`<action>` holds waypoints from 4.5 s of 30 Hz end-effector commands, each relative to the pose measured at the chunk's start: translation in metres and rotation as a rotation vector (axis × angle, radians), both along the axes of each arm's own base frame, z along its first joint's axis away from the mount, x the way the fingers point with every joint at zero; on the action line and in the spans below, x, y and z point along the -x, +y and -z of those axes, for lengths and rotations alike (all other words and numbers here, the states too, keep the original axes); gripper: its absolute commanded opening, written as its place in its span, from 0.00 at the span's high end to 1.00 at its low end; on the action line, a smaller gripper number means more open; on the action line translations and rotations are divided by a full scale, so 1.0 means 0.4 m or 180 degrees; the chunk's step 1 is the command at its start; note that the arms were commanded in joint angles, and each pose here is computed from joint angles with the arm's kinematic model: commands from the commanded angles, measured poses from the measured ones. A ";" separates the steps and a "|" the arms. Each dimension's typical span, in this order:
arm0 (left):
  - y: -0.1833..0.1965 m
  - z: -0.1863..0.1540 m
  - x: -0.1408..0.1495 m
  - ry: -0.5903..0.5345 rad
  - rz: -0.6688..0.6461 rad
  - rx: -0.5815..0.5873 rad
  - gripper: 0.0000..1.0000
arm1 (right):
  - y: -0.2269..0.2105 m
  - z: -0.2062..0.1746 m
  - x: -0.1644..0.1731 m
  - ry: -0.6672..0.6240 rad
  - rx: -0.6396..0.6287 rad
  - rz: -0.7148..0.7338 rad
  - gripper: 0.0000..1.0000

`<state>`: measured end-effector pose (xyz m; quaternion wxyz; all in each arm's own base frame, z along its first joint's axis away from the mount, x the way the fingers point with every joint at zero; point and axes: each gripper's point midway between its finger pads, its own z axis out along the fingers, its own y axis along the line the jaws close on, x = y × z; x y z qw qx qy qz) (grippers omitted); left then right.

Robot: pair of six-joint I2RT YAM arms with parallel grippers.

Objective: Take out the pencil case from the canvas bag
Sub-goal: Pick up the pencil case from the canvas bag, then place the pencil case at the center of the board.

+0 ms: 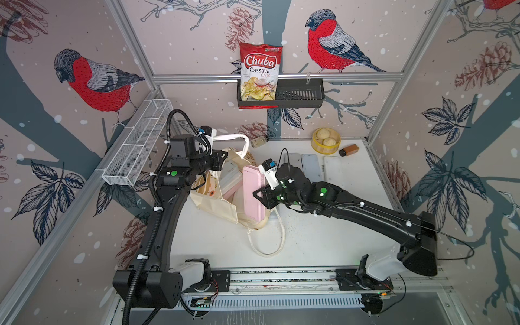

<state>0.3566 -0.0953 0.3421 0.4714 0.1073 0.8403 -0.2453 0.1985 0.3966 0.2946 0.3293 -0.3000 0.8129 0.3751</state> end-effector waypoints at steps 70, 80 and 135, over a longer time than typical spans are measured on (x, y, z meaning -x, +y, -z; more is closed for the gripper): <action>0.068 -0.053 0.044 -0.0679 0.0063 0.0579 1.00 | -0.327 0.566 -0.272 0.2425 0.1114 0.0721 0.64; 0.068 -0.046 0.039 -0.0651 0.0060 0.0599 1.00 | -0.335 0.587 -0.264 0.2507 0.0905 0.0808 0.64; 0.116 -0.022 0.014 -0.0613 -0.0251 0.0478 1.00 | -0.335 0.474 -0.303 0.1715 0.1125 0.1343 0.45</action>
